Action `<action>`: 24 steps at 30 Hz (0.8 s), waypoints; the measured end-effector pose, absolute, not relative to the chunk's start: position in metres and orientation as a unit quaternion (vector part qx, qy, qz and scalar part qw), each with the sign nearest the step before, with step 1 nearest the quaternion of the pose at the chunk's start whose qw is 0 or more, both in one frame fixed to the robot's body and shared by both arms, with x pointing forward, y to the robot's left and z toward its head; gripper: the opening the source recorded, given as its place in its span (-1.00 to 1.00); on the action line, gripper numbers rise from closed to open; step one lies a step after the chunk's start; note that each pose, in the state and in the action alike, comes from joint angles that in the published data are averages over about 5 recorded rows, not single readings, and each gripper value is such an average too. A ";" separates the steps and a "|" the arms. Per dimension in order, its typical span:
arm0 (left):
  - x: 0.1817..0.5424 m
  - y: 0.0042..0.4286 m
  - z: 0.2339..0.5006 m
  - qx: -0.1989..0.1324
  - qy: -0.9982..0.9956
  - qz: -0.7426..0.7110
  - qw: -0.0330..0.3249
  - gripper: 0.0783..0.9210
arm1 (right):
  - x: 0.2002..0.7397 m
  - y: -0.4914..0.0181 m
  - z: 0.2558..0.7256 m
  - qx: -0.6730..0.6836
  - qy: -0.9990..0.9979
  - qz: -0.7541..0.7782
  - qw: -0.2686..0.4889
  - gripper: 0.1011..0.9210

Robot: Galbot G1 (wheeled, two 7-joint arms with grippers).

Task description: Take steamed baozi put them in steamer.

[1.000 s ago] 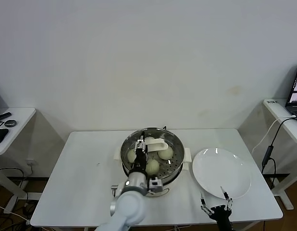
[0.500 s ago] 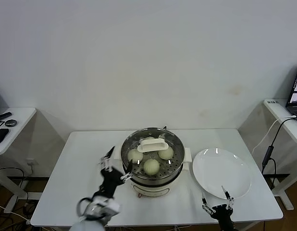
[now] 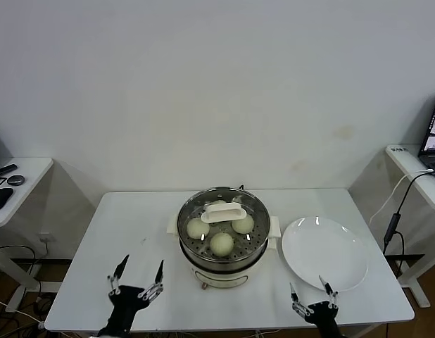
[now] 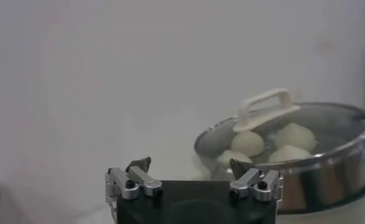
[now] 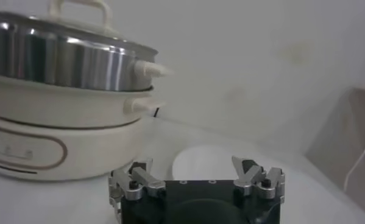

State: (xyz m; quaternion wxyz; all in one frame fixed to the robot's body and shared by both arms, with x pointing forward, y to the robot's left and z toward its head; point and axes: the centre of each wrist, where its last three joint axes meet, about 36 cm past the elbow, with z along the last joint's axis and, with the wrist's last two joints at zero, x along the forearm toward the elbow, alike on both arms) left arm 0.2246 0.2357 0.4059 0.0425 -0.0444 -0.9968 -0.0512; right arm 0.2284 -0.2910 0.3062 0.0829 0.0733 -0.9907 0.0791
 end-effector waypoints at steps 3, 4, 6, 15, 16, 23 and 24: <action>0.217 0.242 0.394 -0.030 -0.998 -0.027 0.047 0.77 | 0.228 -0.288 0.309 0.076 -0.991 0.073 0.086 0.76; 0.215 0.244 0.390 -0.025 -0.998 -0.022 0.049 0.77 | 0.228 -0.288 0.310 0.077 -0.991 0.072 0.087 0.76; 0.212 0.249 0.384 -0.017 -0.998 -0.013 0.054 0.77 | 0.227 -0.287 0.312 0.077 -0.991 0.070 0.089 0.76; 0.203 0.263 0.365 0.003 -0.998 0.006 0.070 0.77 | 0.221 -0.284 0.315 0.077 -0.990 0.067 0.098 0.76; 0.202 0.264 0.364 0.004 -0.997 0.007 0.071 0.77 | 0.221 -0.283 0.315 0.078 -0.990 0.067 0.099 0.76; 0.198 0.270 0.357 0.008 -0.997 0.009 0.079 0.77 | 0.219 -0.278 0.317 0.080 -0.990 0.063 0.102 0.76; 0.197 0.271 0.356 0.008 -0.997 0.009 0.081 0.77 | 0.219 -0.278 0.317 0.080 -0.990 0.063 0.102 0.76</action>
